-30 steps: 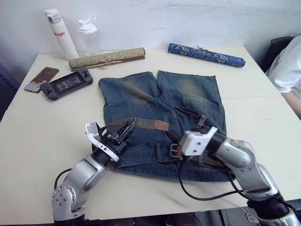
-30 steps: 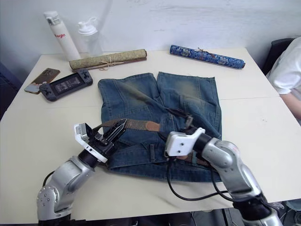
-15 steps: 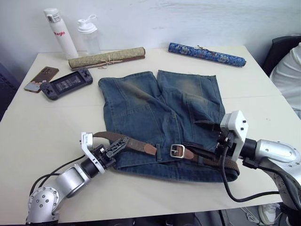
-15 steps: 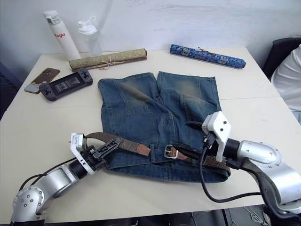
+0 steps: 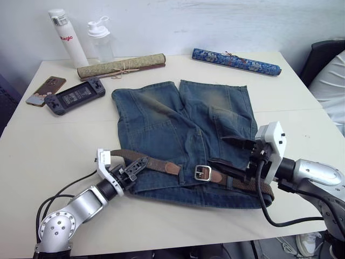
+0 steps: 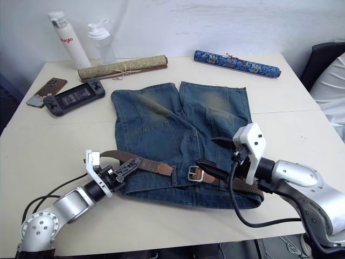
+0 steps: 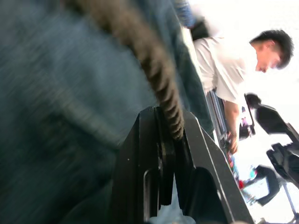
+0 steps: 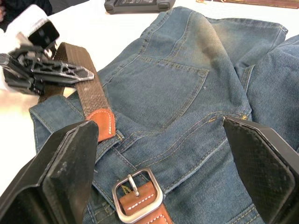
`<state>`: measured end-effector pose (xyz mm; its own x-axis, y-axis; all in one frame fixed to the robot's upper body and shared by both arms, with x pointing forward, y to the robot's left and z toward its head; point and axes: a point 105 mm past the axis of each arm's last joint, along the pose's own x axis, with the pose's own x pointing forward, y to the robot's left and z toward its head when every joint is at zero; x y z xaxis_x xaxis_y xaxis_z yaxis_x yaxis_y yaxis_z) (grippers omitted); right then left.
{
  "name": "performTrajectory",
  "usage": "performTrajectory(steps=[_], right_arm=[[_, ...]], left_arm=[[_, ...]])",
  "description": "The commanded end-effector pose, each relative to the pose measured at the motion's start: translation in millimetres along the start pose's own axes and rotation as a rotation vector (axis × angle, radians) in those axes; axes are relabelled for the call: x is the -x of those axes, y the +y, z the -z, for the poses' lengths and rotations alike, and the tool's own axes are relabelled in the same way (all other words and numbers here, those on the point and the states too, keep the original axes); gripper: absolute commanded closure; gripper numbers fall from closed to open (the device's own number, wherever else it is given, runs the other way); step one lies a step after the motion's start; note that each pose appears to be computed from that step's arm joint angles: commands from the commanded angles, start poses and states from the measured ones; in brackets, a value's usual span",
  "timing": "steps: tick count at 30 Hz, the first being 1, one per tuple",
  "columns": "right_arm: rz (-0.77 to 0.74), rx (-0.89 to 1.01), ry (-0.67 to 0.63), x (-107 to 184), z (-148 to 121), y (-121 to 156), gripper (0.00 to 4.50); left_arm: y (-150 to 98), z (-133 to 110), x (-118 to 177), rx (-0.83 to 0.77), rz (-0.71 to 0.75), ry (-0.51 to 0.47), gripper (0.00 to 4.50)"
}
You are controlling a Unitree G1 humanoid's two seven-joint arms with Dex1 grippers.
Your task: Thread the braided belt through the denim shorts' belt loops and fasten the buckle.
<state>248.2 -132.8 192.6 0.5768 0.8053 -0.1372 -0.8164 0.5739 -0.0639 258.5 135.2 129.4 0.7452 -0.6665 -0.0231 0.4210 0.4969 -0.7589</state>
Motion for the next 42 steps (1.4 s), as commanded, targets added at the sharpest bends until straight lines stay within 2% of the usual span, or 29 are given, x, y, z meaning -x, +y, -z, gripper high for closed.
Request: performTrajectory(steps=[1,4,8,20,32,38,42], right_arm=[[-0.005,0.022,-0.023,0,-6,6,0.02],[0.004,0.015,-0.019,-2,-3,6,0.02],[0.008,0.006,-0.026,-4,-2,7,0.02],[-0.001,-0.008,-0.041,-8,-4,10,0.02],[0.024,-0.027,-0.053,-6,-7,15,0.02],[0.044,-0.032,-0.059,-3,-9,15,0.02],[0.051,-0.035,-0.056,-3,-10,16,0.02]], left_arm=[[-35,-9,4,-0.132,0.122,0.000,4.50],[-44,-9,7,-0.163,0.159,0.012,4.50],[-43,-9,13,-0.197,0.140,0.010,4.50],[-22,-1,27,-0.216,0.033,0.003,4.50],[-30,11,-6,-0.244,0.027,0.000,4.50],[-31,14,-11,-0.250,0.019,0.011,4.50],[-26,23,-12,-0.191,0.019,0.057,4.50]])
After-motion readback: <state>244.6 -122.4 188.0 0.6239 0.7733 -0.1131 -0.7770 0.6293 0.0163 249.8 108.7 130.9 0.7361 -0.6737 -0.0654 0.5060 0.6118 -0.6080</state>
